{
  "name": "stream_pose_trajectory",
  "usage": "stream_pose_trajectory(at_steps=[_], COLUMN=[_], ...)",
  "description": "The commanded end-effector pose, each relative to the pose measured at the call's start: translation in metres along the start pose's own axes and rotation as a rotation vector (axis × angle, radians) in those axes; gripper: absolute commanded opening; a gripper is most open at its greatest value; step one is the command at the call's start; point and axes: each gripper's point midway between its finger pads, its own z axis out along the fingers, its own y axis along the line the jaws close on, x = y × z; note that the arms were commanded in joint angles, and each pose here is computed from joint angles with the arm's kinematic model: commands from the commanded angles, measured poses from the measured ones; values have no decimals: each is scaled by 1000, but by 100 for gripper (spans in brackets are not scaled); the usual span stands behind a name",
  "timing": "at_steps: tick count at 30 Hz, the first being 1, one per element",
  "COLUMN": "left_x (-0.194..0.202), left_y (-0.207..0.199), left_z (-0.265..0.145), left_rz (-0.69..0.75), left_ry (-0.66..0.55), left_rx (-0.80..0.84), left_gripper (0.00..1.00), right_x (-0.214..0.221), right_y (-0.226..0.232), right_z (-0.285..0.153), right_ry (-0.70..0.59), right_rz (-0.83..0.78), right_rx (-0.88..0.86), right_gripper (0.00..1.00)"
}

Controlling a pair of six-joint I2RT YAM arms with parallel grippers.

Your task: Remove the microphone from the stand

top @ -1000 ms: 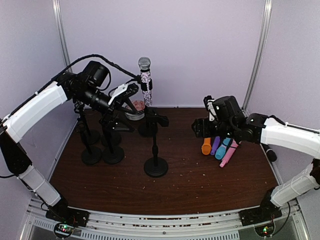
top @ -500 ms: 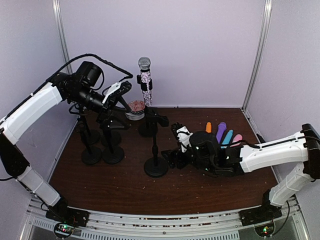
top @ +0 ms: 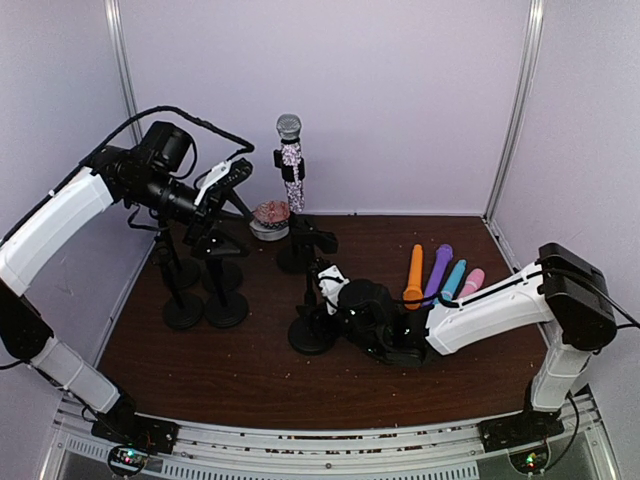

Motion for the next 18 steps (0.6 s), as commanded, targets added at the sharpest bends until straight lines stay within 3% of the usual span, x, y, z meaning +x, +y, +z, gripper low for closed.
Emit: stream_pose_trajectory(at_steps=[1,4,9,12,18], left_x=[-3,-1,4,10,35], left_y=[-1,0,0,1,2], left_z=[-8,-9,-11,-9,14], left_rz=[2,-2,-8,-17,-87], left_ry=[-19,-15,-7,3,-19], left_rx=[-17,-23,-31,-32,0], left_gripper=[98,98,98,98,93], right_x=[-20,-17,-14,-15,-57], right_y=[-3,-3,-4,-4,0], right_z=[10,16,21,19,-1], right_ry=[-81,-79,-70,-70,-138], right_rz=[37,37,31,35,124], right_rx=[66,81,98,97,48], right_gripper=[58,47,16,4,0])
